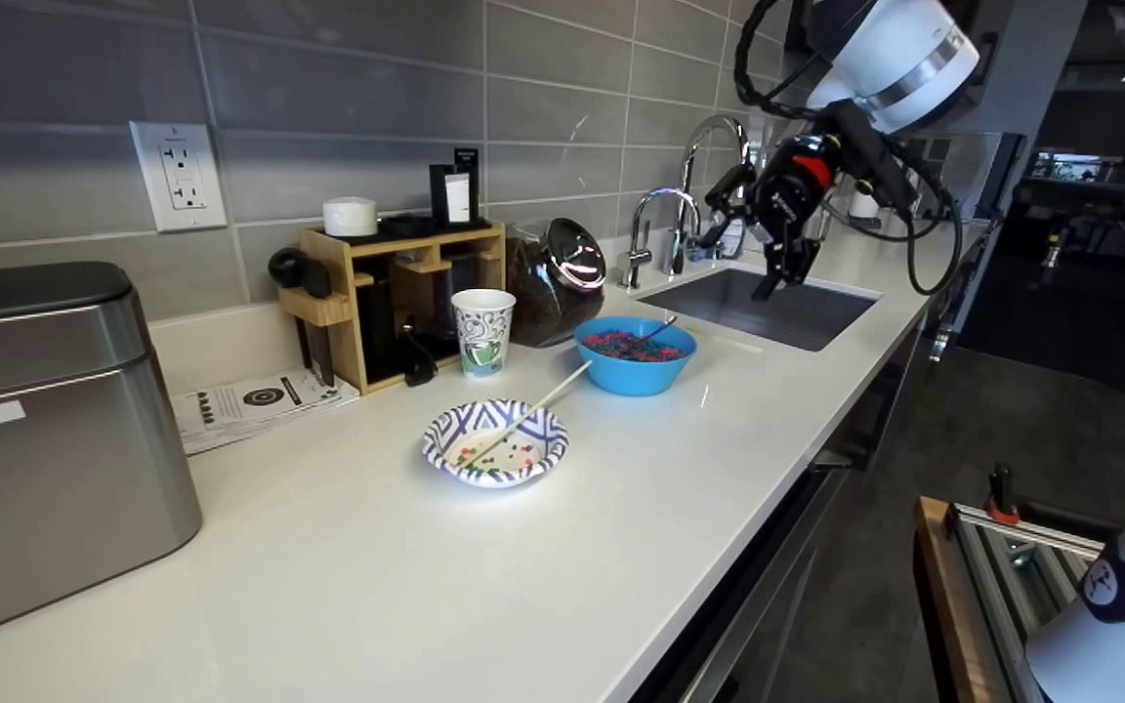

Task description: Transfer a spoonful of contents from the blue bowl onto the plate

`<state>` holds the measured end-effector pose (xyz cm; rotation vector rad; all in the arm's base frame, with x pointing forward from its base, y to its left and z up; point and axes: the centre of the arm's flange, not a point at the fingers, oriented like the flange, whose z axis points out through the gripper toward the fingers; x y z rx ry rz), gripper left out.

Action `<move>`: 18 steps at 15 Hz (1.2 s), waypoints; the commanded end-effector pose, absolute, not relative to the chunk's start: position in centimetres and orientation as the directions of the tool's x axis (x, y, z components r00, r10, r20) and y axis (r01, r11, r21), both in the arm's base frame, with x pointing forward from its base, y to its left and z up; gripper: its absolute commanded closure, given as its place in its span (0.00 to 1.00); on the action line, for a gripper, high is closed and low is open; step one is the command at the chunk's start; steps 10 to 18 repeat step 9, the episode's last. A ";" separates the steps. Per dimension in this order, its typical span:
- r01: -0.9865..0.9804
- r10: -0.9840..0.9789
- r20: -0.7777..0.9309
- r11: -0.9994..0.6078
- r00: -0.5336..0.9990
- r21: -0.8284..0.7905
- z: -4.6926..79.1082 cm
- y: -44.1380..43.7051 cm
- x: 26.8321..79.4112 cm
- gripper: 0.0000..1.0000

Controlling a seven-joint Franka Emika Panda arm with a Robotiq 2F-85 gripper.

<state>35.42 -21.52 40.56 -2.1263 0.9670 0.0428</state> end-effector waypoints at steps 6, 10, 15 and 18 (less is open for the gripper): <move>-0.563 -0.568 -0.189 -0.609 0.801 -0.558 44.9 -19.0 33.2 0.00; -0.562 -0.567 -0.187 -0.613 0.802 -0.555 44.9 -18.9 33.1 0.00; -0.562 -0.567 -0.187 -0.613 0.802 -0.555 44.9 -18.9 33.1 0.00; -0.562 -0.567 -0.187 -0.613 0.802 -0.555 44.9 -18.9 33.1 0.00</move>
